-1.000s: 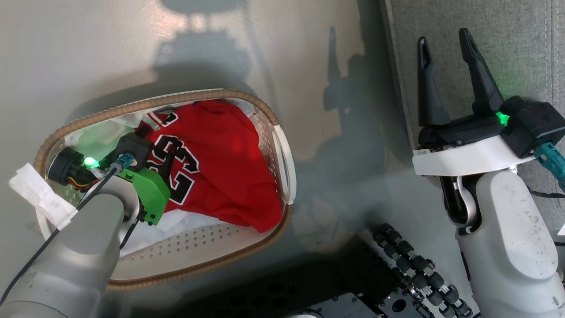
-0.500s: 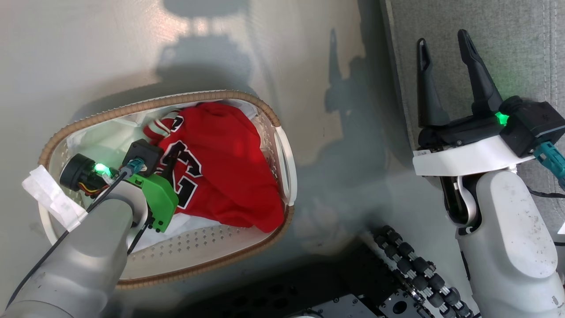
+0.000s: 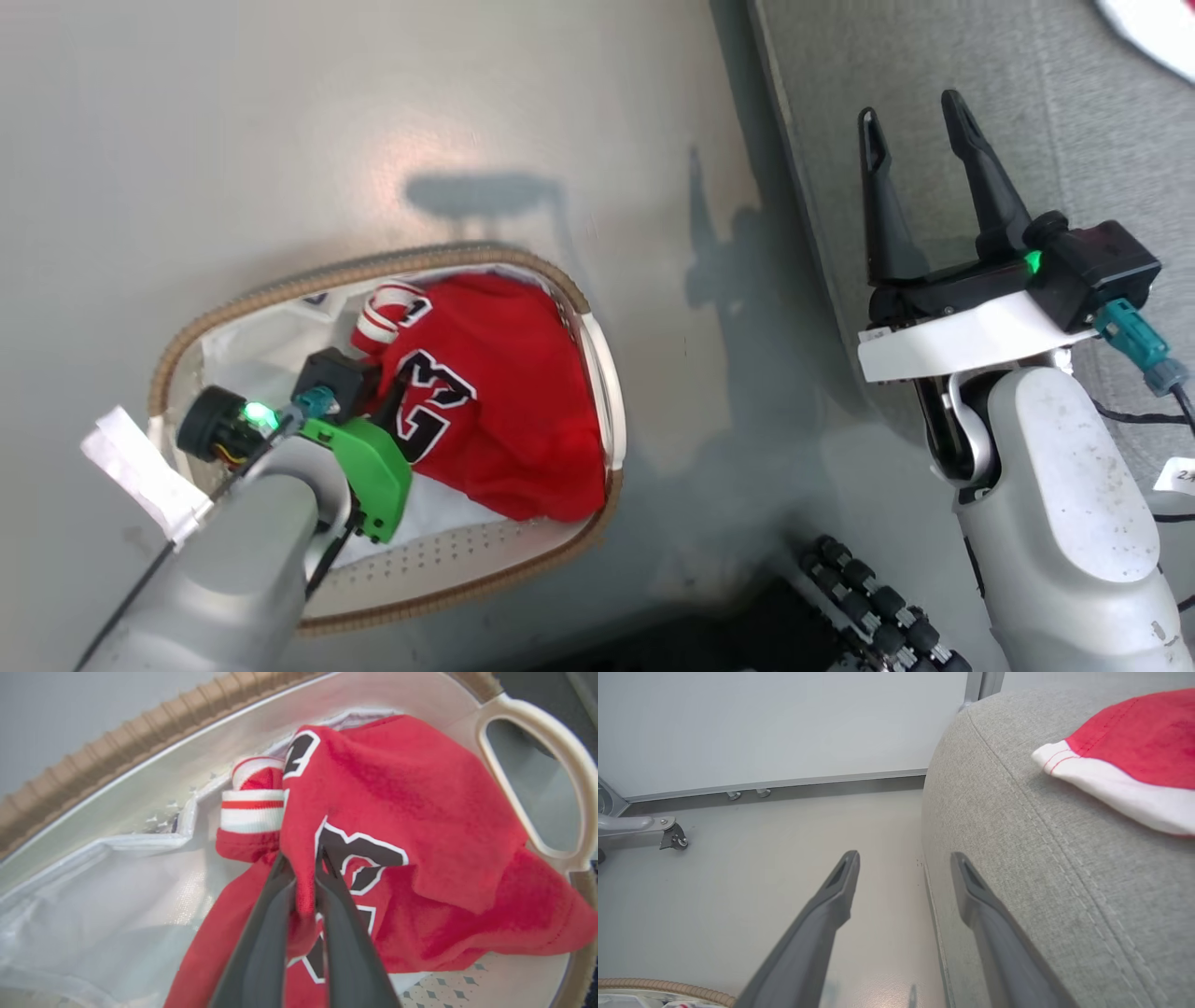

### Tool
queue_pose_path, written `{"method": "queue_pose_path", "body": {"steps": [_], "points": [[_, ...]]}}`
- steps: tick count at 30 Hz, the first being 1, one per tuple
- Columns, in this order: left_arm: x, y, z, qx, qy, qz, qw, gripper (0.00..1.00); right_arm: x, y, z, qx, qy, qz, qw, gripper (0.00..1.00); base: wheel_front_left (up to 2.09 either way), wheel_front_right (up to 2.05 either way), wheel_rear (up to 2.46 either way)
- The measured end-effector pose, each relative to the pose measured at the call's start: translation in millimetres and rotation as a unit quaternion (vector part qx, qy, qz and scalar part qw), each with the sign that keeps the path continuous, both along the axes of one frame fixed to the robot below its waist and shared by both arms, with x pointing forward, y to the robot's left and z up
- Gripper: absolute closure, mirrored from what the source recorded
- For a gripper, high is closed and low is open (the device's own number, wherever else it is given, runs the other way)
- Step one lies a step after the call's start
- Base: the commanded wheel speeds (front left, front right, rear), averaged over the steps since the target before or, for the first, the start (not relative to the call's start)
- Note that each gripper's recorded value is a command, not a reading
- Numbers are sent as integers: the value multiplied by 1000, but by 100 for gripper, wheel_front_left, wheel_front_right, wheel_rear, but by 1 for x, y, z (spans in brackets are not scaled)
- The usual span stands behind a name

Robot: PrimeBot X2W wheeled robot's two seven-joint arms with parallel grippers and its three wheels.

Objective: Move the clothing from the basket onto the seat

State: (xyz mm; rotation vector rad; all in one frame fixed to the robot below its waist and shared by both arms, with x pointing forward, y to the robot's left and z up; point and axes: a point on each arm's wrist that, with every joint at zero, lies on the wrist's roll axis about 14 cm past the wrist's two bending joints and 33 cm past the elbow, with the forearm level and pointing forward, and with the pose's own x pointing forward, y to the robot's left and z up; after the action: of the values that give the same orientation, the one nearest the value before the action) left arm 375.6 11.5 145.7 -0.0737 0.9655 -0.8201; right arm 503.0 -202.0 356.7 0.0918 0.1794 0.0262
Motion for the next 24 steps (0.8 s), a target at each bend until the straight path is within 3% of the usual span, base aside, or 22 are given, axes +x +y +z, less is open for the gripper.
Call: {"method": "queue_pose_path", "body": {"steps": [14,24], "points": [[19,-12,116,-64,-106,64,990,100,-28,13,60,9,-37,8,999,0,0,0,0],[40,-2,222,-121,-232,131,956,100,-52,37,97,25,-69,34,997,0,0,0,0]]}}
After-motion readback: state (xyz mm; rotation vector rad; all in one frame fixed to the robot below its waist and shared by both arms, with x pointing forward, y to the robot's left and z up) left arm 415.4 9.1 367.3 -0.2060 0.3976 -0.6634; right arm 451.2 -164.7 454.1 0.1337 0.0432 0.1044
